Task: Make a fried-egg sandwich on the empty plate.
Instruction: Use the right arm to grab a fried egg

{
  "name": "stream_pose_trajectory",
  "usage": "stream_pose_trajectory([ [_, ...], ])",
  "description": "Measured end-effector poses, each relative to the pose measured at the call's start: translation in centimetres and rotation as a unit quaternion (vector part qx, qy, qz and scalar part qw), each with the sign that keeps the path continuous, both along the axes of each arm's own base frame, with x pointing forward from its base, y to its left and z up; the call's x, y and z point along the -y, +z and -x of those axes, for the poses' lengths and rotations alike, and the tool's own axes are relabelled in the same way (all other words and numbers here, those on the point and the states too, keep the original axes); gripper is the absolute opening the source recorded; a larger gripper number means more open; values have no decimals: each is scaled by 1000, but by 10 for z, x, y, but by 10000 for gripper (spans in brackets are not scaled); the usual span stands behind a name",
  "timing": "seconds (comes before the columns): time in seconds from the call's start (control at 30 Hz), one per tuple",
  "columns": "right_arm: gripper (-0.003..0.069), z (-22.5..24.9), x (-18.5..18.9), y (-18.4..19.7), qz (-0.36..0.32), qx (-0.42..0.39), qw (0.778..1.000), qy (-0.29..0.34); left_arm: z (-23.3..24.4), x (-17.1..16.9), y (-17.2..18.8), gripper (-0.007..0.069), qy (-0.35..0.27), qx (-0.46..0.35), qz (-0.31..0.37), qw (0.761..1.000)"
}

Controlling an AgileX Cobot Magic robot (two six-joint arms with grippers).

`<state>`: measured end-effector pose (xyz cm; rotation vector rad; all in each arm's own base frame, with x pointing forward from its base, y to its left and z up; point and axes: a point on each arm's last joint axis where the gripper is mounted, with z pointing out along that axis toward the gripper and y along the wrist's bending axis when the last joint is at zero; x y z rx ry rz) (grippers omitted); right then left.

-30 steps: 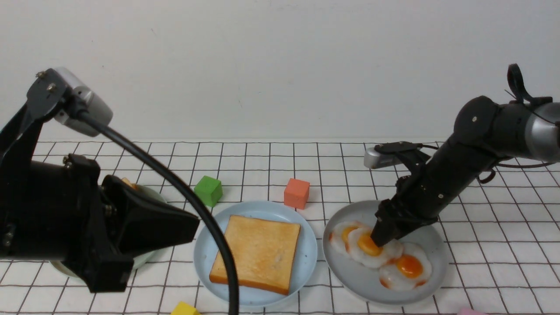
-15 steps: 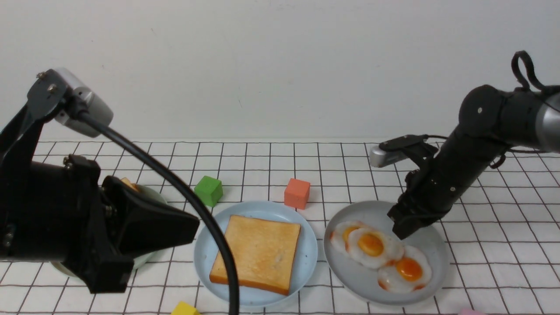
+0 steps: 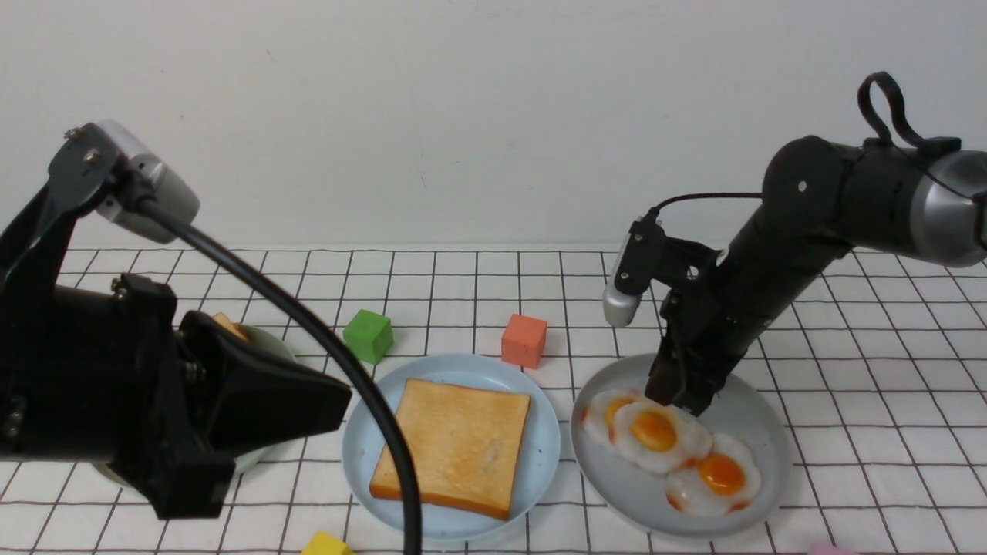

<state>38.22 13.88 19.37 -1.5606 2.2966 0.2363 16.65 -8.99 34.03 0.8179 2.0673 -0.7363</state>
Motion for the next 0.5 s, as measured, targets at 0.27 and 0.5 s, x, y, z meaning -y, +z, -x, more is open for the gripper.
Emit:
stream_pose_trajectory([
  [0.27, 235, -5, 1, -19, 16, -6, 1000, 2, 0, -1, -1, 8, -1, 1, -6, 1000],
  [0.5, 235, -8, 0, -25, 15, -6, 1000, -1, 0, -1, -1, 16, 0, 2, -8, 1000],
])
